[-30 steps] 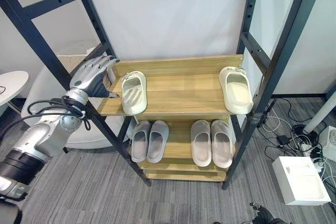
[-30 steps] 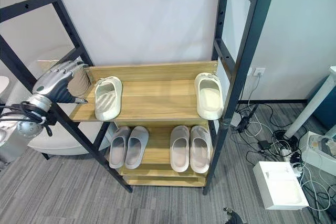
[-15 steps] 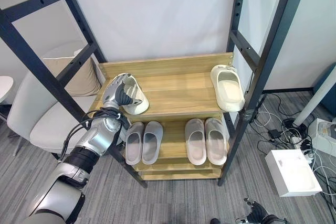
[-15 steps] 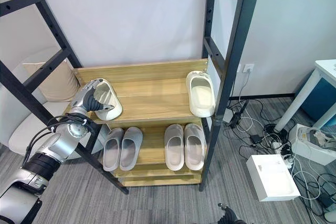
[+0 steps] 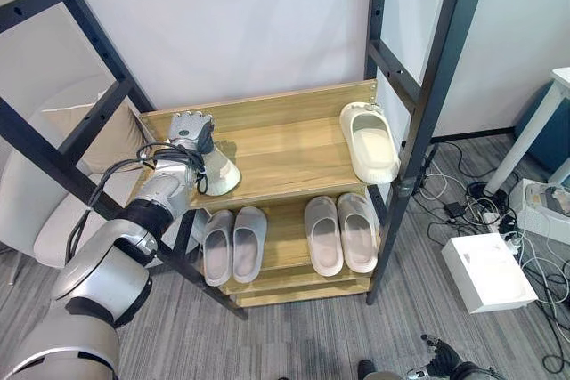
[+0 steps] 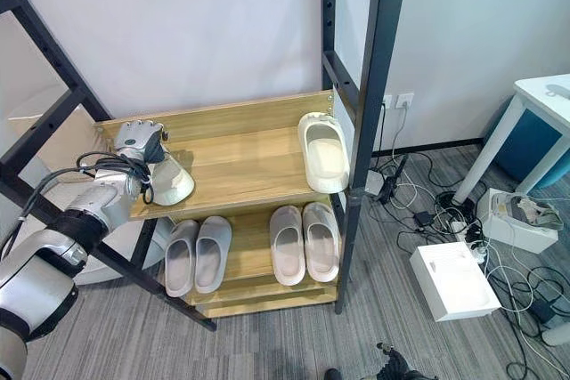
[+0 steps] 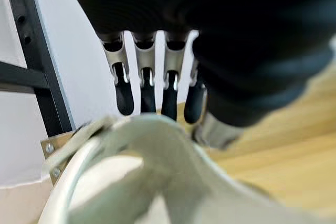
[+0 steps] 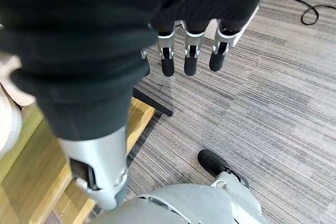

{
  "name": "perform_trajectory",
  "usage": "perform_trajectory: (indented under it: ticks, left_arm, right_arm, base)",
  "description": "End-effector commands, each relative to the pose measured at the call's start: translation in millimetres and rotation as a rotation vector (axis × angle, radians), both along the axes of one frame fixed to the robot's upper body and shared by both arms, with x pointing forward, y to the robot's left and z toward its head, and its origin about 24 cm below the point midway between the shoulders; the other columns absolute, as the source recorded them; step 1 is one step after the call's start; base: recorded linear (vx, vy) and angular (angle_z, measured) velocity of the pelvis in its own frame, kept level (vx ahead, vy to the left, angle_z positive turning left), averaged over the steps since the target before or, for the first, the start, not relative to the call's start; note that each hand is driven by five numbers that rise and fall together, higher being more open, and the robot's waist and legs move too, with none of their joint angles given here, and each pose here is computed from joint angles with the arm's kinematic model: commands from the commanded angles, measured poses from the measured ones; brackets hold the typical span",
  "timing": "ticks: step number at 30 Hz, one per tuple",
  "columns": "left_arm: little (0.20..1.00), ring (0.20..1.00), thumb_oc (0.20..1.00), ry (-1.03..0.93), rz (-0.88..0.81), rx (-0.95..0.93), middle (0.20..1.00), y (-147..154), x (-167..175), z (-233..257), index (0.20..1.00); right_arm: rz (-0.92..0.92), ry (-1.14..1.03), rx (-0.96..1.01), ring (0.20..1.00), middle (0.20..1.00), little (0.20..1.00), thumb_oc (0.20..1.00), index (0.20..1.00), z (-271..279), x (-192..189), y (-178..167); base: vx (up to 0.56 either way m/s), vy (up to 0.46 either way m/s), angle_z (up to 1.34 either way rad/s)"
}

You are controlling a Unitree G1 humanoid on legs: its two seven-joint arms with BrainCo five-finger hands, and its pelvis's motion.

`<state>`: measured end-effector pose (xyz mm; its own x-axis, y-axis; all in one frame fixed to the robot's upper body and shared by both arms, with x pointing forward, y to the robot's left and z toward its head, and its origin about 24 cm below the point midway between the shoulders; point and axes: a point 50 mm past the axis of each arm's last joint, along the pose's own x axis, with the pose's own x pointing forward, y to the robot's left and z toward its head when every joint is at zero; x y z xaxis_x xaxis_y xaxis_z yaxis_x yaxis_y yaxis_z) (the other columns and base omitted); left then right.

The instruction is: Arrange the slippers neatly on the shoe rack.

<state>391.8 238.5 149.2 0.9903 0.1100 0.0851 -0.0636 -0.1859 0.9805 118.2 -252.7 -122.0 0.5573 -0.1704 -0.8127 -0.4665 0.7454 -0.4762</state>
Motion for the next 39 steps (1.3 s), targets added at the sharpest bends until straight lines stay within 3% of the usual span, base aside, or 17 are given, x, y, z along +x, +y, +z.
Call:
perform_trajectory:
  ticks: [1, 7, 14, 15, 25, 31, 39]
  left_arm:
    - [0.200, 0.200, 0.200, -0.114, 0.073, 0.067, 0.200, 19, 6, 48, 0.200]
    - [0.200, 0.200, 0.200, -0.161, 0.020, -0.004, 0.200, 12, 4, 52, 0.200]
    - [0.200, 0.200, 0.200, -0.388, -0.097, -0.136, 0.200, -2, -13, 71, 0.200]
    - [1.000, 1.000, 1.000, -0.454, -0.122, -0.158, 1.000, -5, -19, 77, 1.000]
    - [1.000, 1.000, 1.000, -0.644, -0.188, -0.091, 1.000, 2, -61, 117, 1.000]
    - [1.000, 1.000, 1.000, -0.606, -0.121, 0.010, 1.000, 21, -70, 130, 1.000]
    - [1.000, 1.000, 1.000, -0.517, -0.081, -0.012, 1.000, 19, -59, 122, 1.000]
  right_arm:
    - [0.039, -0.096, 0.067, 1.000, 1.000, 1.000, 1.000, 1.000, 10, 23, 15]
    - [0.041, -0.092, 0.088, 1.000, 1.000, 1.000, 1.000, 1.000, 9, 23, 19]
    - [0.034, -0.098, 0.109, 1.000, 1.000, 1.000, 1.000, 1.000, 7, 21, 25]
    - [0.027, -0.105, 0.109, 1.000, 1.000, 1.000, 1.000, 1.000, 7, 22, 26]
    - [-0.009, -0.076, 0.081, 1.000, 1.000, 1.000, 1.000, 1.000, 4, 18, 18]
    - [0.007, -0.040, 0.077, 1.000, 1.000, 1.000, 1.000, 1.000, 3, 18, 17]
    - [0.035, -0.016, 0.085, 1.000, 1.000, 1.000, 1.000, 1.000, 3, 19, 20]
  base:
    - [0.00, 0.000, 0.00]
    - [0.00, -0.018, 0.03]
    - [0.00, -0.013, 0.07]
    - [0.00, -0.004, 0.11]
    - [0.00, 0.000, 0.01]
    - [-0.01, -0.004, 0.09]
    - [-0.01, -0.018, 0.07]
